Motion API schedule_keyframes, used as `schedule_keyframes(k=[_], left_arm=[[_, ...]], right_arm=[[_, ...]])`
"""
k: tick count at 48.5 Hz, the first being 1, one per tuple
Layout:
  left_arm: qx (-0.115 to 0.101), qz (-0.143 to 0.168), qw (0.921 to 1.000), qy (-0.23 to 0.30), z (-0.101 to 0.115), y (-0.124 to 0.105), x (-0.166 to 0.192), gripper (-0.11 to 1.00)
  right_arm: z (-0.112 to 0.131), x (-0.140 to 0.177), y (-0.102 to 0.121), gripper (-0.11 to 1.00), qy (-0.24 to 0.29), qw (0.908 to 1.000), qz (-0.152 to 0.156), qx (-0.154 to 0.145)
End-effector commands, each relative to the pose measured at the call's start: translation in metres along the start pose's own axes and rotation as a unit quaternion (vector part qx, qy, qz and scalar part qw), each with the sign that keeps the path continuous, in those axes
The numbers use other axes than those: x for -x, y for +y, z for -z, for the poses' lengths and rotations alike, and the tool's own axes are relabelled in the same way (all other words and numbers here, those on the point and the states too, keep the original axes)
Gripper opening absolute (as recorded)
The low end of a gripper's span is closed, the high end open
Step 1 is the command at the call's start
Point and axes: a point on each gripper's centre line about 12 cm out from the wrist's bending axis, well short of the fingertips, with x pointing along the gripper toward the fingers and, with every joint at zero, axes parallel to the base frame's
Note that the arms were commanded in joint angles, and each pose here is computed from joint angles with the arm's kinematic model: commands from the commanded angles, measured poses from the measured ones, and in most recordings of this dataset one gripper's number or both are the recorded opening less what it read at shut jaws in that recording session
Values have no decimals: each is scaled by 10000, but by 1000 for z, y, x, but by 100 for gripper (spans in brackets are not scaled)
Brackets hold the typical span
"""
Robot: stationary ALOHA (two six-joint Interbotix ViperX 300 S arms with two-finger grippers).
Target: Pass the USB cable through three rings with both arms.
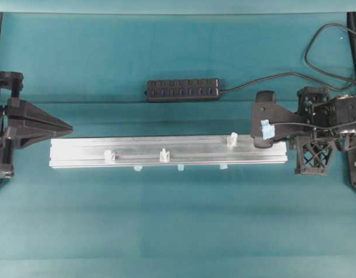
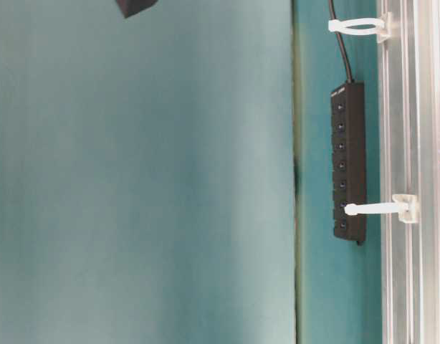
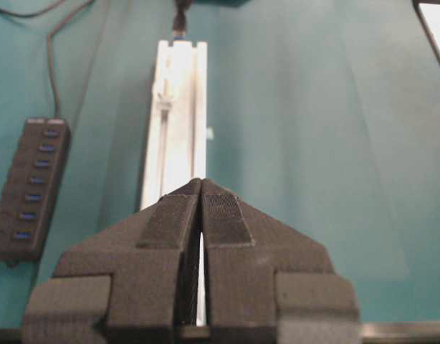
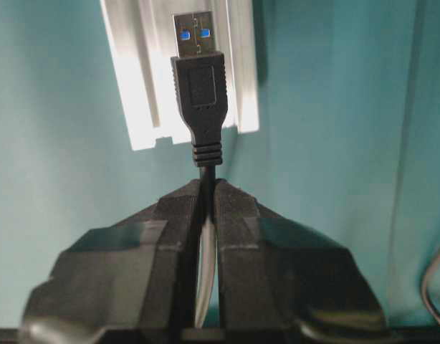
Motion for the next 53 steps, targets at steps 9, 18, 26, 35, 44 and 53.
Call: schedule_keyframes(k=[9,18,26,35,44,53], left_arm=[[0,5,9998,-192,-14,0,0,2],[8,6,9998,-215,-16,0,0,2],[0,6,9997,-230,-17,0,0,2],[0,5,9998,-222,-17,0,0,2],[0,5,9998,-215,-16,0,-1,2],[2,-2,9998,-215,-16,0,-1,2]], right_arm=[[-12,-22,-5,-8,-197,9998,-20,-95],[-22,-37,-4,-8,-347,9994,-55,-73],[-29,-39,-4,-8,-561,9984,-83,-74],[-33,-42,-3,-8,-652,9978,-90,-78],[-39,-43,-3,-8,-811,9966,-105,-83],[-41,-42,-4,-8,-887,9960,-109,-92]])
